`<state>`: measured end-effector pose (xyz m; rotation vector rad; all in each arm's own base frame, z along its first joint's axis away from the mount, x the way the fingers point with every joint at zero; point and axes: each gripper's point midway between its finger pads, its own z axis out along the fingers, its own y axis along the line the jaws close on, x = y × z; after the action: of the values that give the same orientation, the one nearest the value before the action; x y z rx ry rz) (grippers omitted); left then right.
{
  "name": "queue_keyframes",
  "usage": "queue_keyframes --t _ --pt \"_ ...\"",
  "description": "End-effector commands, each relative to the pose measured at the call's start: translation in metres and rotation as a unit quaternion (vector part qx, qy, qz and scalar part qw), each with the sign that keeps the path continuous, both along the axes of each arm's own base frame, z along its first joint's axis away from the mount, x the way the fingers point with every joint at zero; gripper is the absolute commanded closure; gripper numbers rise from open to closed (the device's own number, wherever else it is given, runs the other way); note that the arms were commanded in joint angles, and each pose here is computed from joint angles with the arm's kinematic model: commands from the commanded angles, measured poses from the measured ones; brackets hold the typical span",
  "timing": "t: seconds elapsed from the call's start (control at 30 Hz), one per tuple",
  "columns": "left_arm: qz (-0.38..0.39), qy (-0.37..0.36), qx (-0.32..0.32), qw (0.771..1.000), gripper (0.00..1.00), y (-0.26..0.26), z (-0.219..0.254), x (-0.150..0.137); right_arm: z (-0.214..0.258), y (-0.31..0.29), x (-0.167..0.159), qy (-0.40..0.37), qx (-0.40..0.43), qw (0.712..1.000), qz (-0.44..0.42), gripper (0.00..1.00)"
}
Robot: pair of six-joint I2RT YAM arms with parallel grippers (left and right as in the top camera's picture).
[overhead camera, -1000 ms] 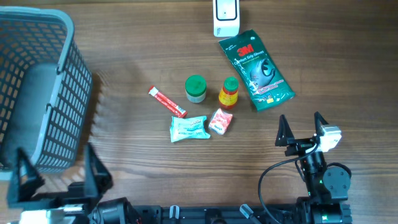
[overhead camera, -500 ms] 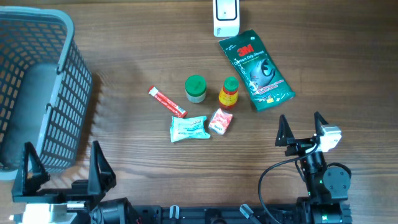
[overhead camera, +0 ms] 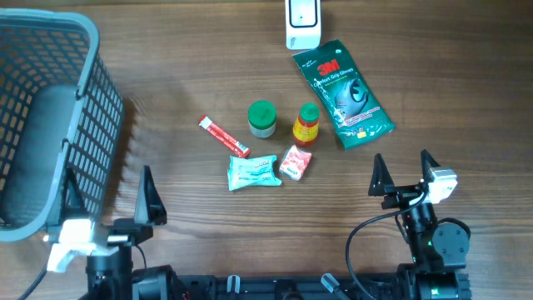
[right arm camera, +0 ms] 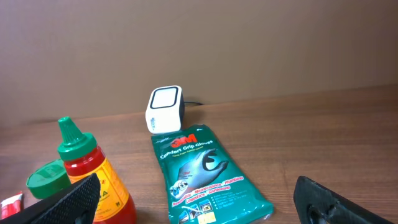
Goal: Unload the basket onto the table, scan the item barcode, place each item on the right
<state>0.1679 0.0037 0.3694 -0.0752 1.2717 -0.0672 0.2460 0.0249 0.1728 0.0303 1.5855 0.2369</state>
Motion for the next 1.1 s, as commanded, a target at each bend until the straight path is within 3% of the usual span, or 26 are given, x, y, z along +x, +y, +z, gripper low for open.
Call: queue_keyframes --t 0.0,0.23,0.37,0.47,0.57,0.6,0.67,0.9,1.07 --pt "-0.005 0.005 -0.005 1.000 0.00 -0.001 -0.008 0.003 0.001 -0.001 0.000 -0.002 -0.006 1.000 -0.004 0.00" --pt "-0.005 0.009 -0.005 1.000 0.00 -0.001 -0.010 0.004 0.001 -0.001 0.000 -0.002 -0.006 1.000 -0.004 0.00" --pt "-0.005 0.023 -0.007 1.000 0.00 -0.001 -0.016 0.006 0.021 0.000 -0.001 -0.042 0.010 0.999 0.000 0.00" --pt "-0.011 0.029 -0.007 0.999 0.00 -0.003 -0.019 0.007 0.025 0.019 -0.005 -0.027 0.131 0.989 0.061 0.00" --pt "-0.019 0.034 -0.008 0.999 0.00 -0.006 -0.021 0.007 0.016 0.048 -0.014 0.057 0.314 0.937 0.143 0.00" --pt "-0.023 0.034 -0.008 0.999 0.00 -0.007 -0.022 0.007 0.006 0.059 -0.019 0.110 0.377 0.905 0.165 0.00" --pt "-0.027 0.034 -0.007 0.999 0.00 -0.008 -0.022 0.007 0.006 0.067 -0.023 0.135 0.412 0.881 0.187 0.00" --pt "-0.033 0.034 -0.007 0.999 0.00 -0.010 -0.022 0.007 -0.004 0.076 -0.026 0.179 0.441 0.857 0.198 0.00" --pt "-0.033 0.034 -0.007 0.999 0.00 -0.010 -0.022 0.007 0.021 0.082 -0.031 0.194 0.550 0.780 0.227 0.00"
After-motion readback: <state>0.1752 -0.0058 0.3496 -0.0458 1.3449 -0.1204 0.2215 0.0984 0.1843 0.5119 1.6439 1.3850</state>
